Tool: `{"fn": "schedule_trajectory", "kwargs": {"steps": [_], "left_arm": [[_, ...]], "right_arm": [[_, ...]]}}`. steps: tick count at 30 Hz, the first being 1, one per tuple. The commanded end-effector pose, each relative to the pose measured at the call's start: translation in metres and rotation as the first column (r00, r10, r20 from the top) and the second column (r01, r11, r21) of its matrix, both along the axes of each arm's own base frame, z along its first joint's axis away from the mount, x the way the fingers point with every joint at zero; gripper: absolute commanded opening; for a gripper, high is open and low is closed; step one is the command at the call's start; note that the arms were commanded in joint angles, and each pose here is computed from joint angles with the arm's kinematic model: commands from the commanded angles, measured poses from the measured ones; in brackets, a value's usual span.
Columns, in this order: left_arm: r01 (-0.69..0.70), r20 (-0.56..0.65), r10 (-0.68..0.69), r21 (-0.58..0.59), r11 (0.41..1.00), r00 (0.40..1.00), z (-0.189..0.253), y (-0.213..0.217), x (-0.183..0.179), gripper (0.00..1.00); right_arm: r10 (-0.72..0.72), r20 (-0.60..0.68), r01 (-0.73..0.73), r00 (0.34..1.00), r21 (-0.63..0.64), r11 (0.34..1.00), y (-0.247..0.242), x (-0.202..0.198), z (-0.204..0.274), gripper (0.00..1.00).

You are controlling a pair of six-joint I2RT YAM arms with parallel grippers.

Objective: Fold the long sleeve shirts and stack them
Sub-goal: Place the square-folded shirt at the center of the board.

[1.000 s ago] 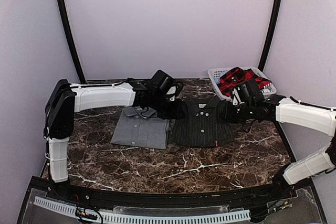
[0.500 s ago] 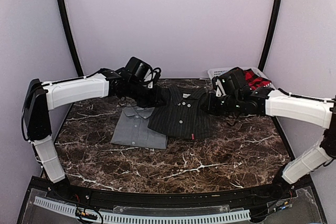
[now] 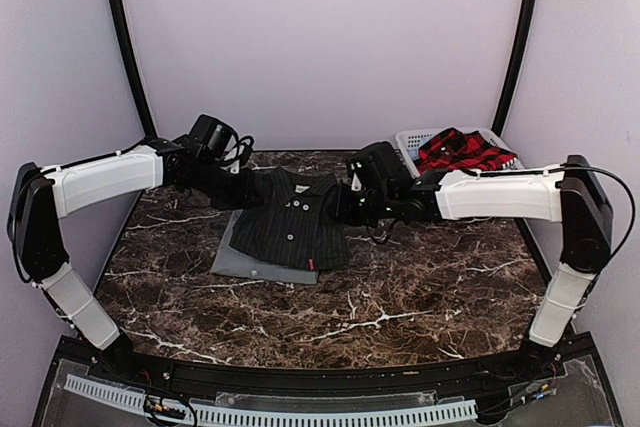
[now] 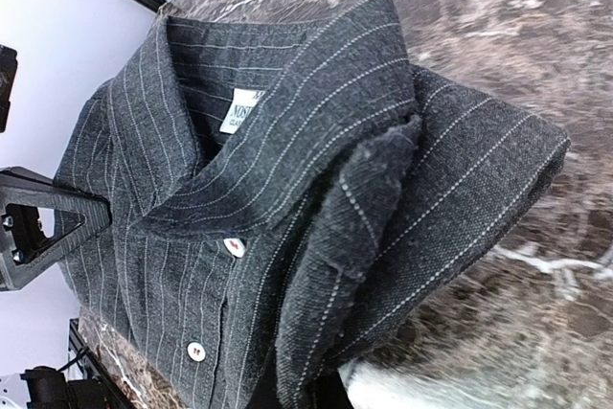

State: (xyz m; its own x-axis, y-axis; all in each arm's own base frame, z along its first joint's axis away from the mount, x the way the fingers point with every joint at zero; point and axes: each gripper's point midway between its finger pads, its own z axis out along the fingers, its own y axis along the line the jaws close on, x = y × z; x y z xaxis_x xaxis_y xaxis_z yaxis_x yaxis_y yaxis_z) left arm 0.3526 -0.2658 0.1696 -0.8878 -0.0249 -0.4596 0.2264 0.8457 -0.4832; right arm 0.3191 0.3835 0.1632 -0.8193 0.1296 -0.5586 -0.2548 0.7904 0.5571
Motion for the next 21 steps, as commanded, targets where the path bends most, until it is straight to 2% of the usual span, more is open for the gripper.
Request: {"fn": "schedule_trajectory", "kwargs": {"steps": [1,11,15,21], "left_arm": [[-0.032,0.012,0.032,0.02,0.999,0.999,0.003,0.036,-0.001,0.0],[-0.105,-0.059,0.107,0.036,0.994,0.993,-0.029,0.077,0.011,0.0],[-0.114,-0.092,0.118,0.048,0.992,0.989,-0.043,0.082,0.013,0.0],[-0.141,-0.18,0.155,0.09,0.986,0.971,-0.086,0.094,0.012,0.0]], "right_arm": [[0.036,0.038,-0.04,0.999,0.105,0.994,0.047,0.004,0.016,0.0],[0.069,-0.016,-0.066,0.997,0.141,0.988,0.087,0.014,-0.019,0.0],[0.062,-0.032,-0.057,0.998,0.12,0.991,0.087,0.017,-0.034,0.0],[0.039,-0.058,-0.034,0.998,0.083,0.996,0.07,0.025,-0.066,0.0]]}}
